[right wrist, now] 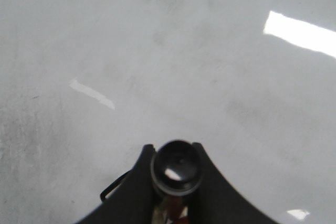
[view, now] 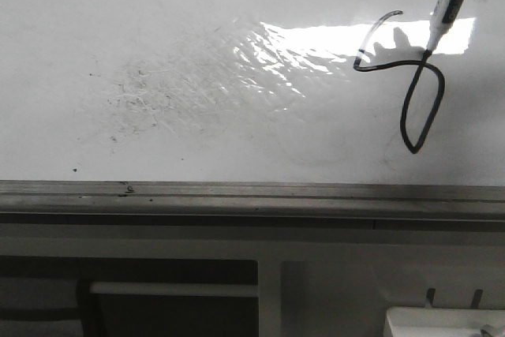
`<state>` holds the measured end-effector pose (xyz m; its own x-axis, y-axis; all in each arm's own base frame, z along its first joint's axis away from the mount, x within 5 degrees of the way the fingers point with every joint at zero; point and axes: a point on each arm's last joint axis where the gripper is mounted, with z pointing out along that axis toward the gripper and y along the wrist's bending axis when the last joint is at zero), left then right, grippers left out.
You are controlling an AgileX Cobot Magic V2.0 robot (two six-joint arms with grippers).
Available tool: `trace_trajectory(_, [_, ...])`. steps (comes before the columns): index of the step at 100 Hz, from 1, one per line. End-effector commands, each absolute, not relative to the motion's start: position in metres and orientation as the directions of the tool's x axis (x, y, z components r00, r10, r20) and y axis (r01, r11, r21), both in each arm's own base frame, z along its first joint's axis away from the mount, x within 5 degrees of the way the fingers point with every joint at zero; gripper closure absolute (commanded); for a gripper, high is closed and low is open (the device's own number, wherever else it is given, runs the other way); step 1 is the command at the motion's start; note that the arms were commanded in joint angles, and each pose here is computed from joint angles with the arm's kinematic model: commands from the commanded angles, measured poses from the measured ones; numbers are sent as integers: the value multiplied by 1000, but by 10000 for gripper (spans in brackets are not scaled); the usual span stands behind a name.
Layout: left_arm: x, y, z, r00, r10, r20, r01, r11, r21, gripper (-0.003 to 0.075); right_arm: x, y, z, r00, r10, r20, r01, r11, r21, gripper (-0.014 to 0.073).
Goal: Write number 8 on whiteboard
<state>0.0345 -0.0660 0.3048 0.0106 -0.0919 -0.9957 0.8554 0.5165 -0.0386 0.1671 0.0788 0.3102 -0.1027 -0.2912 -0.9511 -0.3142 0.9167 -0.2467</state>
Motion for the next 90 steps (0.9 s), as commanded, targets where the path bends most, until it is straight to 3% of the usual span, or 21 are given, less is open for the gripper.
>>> trace_trajectory(1, [35, -66, 314, -3, -131, -991, 855, 514, -70, 741, 171, 75, 331, -21, -338, -941, -246, 914, -323, 666])
trace_trajectory(58, [34, -66, 314, -4, -129, -992, 859, 508, -70, 741, 188, 97, 346, -6, -324, -946, -351, 886, -302, 666])
trace_trajectory(90, [30, -68, 312, -12, -115, -993, 883, 465, -64, 736, 105, 67, 412, 311, -120, -943, -469, 843, -262, 666])
